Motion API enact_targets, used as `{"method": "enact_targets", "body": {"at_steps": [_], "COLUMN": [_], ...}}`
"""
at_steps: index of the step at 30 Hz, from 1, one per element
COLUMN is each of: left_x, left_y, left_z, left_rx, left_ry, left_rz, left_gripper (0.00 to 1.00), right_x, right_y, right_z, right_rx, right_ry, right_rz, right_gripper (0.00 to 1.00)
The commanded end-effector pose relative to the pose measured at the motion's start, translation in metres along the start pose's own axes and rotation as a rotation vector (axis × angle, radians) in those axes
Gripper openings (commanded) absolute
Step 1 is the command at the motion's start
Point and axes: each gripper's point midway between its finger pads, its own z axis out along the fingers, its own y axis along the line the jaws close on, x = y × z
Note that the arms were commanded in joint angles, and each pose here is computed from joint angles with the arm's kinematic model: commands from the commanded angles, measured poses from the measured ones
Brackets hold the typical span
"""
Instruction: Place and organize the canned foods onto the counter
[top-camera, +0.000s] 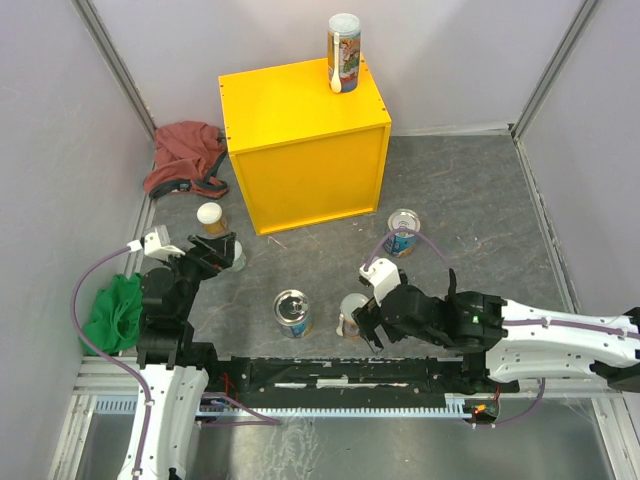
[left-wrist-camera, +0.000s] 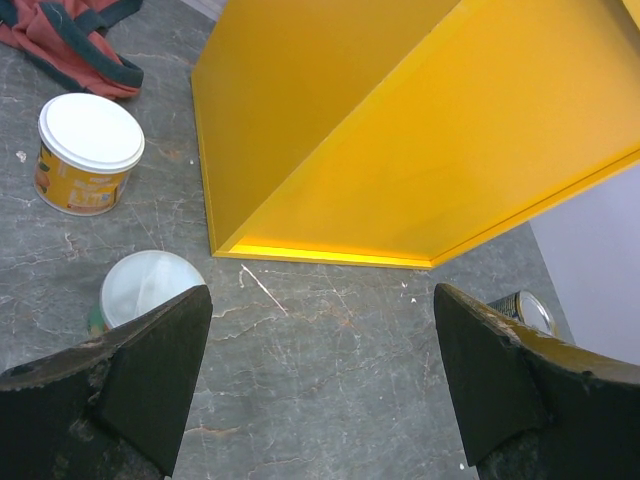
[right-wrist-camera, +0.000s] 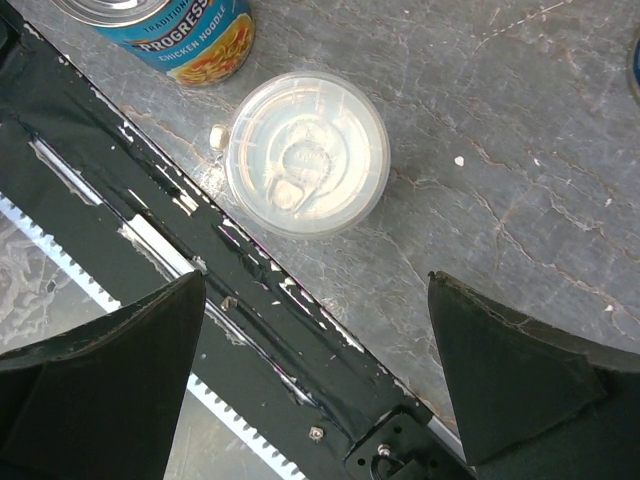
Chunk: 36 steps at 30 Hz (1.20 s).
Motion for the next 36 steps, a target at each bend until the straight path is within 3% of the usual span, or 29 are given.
{"method": "enact_targets", "body": {"at_steps": [1,29,36], "left_x": [-0.007,0.000,0.001], "left_y": [-0.010,-0.009,-0.008], "left_z": [-0.001,0.004,0.003], "left_rx": [0.034,0.038,0.037], "left_ry": [-0.002,0.030,0.035], "left_rz": [0.002,0.121,0.116], "left_gripper": [0.97,1.00,1.00], "right_x": [-0.012,-0.013,-0.006], "right_y": [0.010,0.011,0.005], "right_z": [0.014,0.077,0.081], "right_rx": [-0.006,0.073,0.068], "right_ry": [-0.072,-0.130,-0.132], "right_rz": [0.041,-0.005,0.012], "right_gripper": [0.99,1.00,0.92]}}
